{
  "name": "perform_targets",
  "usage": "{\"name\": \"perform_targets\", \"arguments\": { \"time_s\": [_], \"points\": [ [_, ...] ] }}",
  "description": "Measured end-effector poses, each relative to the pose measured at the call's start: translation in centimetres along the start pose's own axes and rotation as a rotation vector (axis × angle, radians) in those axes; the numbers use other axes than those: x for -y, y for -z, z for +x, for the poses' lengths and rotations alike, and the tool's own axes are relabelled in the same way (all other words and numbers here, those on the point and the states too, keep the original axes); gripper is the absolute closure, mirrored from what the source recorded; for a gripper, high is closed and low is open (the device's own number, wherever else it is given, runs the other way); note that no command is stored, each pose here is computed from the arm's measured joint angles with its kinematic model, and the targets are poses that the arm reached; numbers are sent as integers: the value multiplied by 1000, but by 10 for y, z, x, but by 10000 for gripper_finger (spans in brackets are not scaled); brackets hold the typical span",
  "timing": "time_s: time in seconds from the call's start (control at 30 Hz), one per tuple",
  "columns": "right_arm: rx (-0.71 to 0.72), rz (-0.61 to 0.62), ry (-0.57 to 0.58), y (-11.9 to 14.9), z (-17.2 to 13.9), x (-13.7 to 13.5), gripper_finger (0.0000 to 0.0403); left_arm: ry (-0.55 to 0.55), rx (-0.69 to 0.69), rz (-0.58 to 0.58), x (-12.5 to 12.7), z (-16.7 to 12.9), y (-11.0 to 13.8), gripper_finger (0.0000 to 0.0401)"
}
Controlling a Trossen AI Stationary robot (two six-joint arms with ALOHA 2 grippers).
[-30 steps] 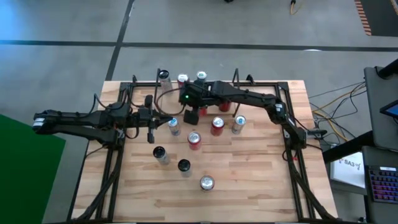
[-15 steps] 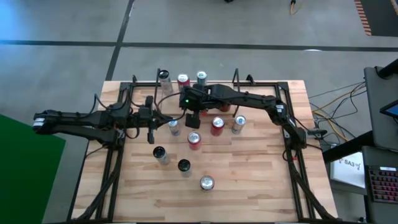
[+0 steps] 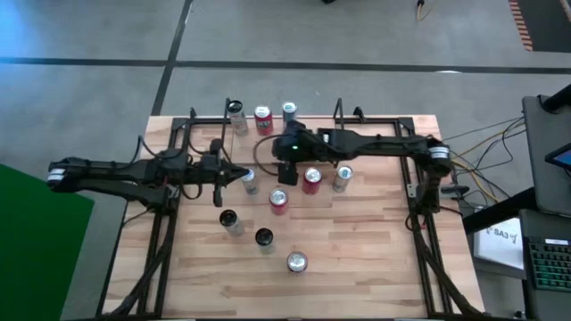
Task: Place canned beverage on shelf
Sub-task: Put the bottom orange soda can on the shelf aligned with the other orange soda can
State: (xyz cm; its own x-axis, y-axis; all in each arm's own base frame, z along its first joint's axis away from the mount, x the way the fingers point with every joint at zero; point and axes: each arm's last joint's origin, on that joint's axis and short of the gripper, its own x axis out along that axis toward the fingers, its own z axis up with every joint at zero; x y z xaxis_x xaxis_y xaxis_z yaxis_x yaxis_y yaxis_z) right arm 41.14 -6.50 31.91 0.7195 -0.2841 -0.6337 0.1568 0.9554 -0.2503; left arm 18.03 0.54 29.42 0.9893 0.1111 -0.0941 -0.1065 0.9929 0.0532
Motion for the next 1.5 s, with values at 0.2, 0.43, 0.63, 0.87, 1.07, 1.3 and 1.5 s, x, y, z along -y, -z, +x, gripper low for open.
{"name": "perform_targets", "arguments": {
  "time_s": [0.2, 0.43, 0.63, 0.87, 1.07, 1.3, 1.5],
  "points": [
    [201, -8, 57, 24, -13, 2, 165, -124, -37, 31, -3, 6, 5, 401],
    [132, 134, 224, 59, -13, 22, 287, -217, -71, 110, -6, 10, 8, 401],
    [42, 155, 264, 70, -13, 30, 387, -228, -38, 181, -7, 11, 5, 401],
    [42, 204, 139, 67, -17, 30, 394, -261, -37, 233, -13, 11, 3, 401],
    [-35, 236, 110, 77, -15, 33, 394, -279, -49, 259, -17, 11, 4, 401],
    [-53, 259, 128, 87, -10, 39, 394, -288, -55, 286, -19, 11, 5, 401],
    [-24, 253, 137, 89, -5, 41, 394, -289, -56, 286, -19, 11, 5, 401]
  ]
}}
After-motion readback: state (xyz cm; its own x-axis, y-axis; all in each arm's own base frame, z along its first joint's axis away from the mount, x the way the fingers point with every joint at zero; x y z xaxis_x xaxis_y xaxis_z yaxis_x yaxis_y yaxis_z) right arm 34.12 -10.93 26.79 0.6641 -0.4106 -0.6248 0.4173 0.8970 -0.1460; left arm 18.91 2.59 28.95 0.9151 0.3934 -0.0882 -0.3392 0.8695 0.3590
